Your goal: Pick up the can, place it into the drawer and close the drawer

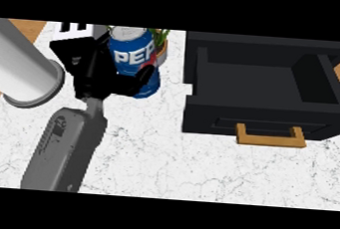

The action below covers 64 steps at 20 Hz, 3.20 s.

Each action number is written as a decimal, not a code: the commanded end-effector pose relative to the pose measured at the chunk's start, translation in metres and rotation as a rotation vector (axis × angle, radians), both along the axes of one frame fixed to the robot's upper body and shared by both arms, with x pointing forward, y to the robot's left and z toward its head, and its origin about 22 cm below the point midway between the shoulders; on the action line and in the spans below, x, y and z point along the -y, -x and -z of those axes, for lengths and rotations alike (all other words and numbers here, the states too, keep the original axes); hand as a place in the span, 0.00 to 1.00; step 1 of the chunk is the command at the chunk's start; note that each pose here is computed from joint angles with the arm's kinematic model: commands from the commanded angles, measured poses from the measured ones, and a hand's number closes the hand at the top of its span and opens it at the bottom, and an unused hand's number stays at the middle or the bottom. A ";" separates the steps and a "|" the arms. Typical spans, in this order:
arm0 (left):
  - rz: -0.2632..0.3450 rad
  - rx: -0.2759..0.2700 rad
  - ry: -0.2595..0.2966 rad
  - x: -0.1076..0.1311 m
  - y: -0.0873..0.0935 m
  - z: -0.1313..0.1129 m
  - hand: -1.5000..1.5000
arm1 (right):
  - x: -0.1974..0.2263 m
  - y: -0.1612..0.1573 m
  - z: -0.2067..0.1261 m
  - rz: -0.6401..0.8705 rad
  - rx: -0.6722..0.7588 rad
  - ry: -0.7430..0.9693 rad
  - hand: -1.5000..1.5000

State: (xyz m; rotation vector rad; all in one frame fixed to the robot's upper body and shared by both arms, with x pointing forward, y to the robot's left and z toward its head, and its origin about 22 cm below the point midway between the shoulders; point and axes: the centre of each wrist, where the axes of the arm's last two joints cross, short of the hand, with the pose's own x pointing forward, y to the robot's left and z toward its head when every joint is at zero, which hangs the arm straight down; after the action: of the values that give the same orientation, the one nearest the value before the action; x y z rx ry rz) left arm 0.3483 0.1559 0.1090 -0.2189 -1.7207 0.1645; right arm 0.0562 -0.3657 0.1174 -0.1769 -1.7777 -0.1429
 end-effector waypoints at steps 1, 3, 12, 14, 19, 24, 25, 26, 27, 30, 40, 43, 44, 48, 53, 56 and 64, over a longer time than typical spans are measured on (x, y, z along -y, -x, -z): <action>-0.001 0.004 -0.026 0.025 -0.010 -0.022 1.00 | 0.005 0.009 0.008 -0.003 -0.001 -0.001 0.00; -0.004 0.021 -0.032 0.022 -0.007 -0.054 1.00 | -0.010 0.003 -0.006 -0.007 0.002 -0.018 0.00; 0.007 0.026 -0.047 0.086 -0.027 -0.072 1.00 | 0.003 -0.010 0.003 -0.026 0.007 -0.005 0.00; 0.017 0.018 -0.051 0.084 -0.035 -0.087 1.00 | -0.010 -0.008 -0.012 -0.003 0.003 -0.019 0.00; 0.012 0.012 -0.050 0.113 -0.039 -0.097 1.00 | -0.008 -0.018 -0.011 -0.014 0.002 0.003 0.00; 0.032 0.006 -0.075 0.127 -0.052 -0.107 1.00 | 0.002 -0.010 0.006 -0.019 -0.010 -0.013 0.00; 0.032 0.005 -0.078 0.129 -0.055 -0.106 1.00 | -0.004 -0.013 0.003 -0.028 0.010 -0.012 0.00; 0.026 0.008 -0.091 0.125 -0.064 -0.094 1.00 | 0.004 -0.005 0.006 -0.036 0.003 0.006 0.00; 0.028 0.006 -0.077 0.129 -0.067 -0.102 1.00 | -0.022 -0.017 -0.017 -0.040 0.030 -0.002 0.00; 0.022 -0.009 -0.105 0.144 -0.062 -0.105 1.00 | 0.002 -0.002 -0.001 -0.025 0.009 -0.004 0.00; 0.036 -0.043 -0.100 0.159 -0.069 -0.091 1.00 | -0.009 -0.034 -0.003 -0.021 0.021 -0.007 0.00; -0.007 -0.037 -0.144 0.178 -0.065 -0.115 1.00 | -0.010 -0.045 -0.003 -0.063 0.024 -0.009 0.00; -0.010 -0.050 -0.156 0.168 -0.075 -0.105 1.00 | -0.016 -0.025 -0.016 -0.060 0.016 0.000 0.00; -0.020 -0.062 -0.150 0.168 -0.072 -0.087 1.00 | -0.009 -0.036 -0.015 -0.075 0.033 -0.019 0.00; -0.051 -0.066 -0.201 0.175 -0.069 -0.084 1.00 | -0.009 -0.041 0.001 -0.076 0.030 -0.009 0.00; -0.054 -0.090 -0.222 0.175 -0.069 -0.078 0.00 | -0.011 -0.034 -0.015 -0.070 0.016 0.004 0.00; -0.121 -0.102 -0.239 0.168 -0.072 -0.058 0.00 | -0.011 -0.037 -0.012 -0.066 0.023 0.005 0.00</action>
State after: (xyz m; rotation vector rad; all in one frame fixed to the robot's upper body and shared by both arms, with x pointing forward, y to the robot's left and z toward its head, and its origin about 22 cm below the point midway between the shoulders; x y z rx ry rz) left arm 0.4205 -0.0149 0.1783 0.0353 -1.6398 0.0463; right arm 0.0904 -0.3560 0.1299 -0.1066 -1.8054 -0.0943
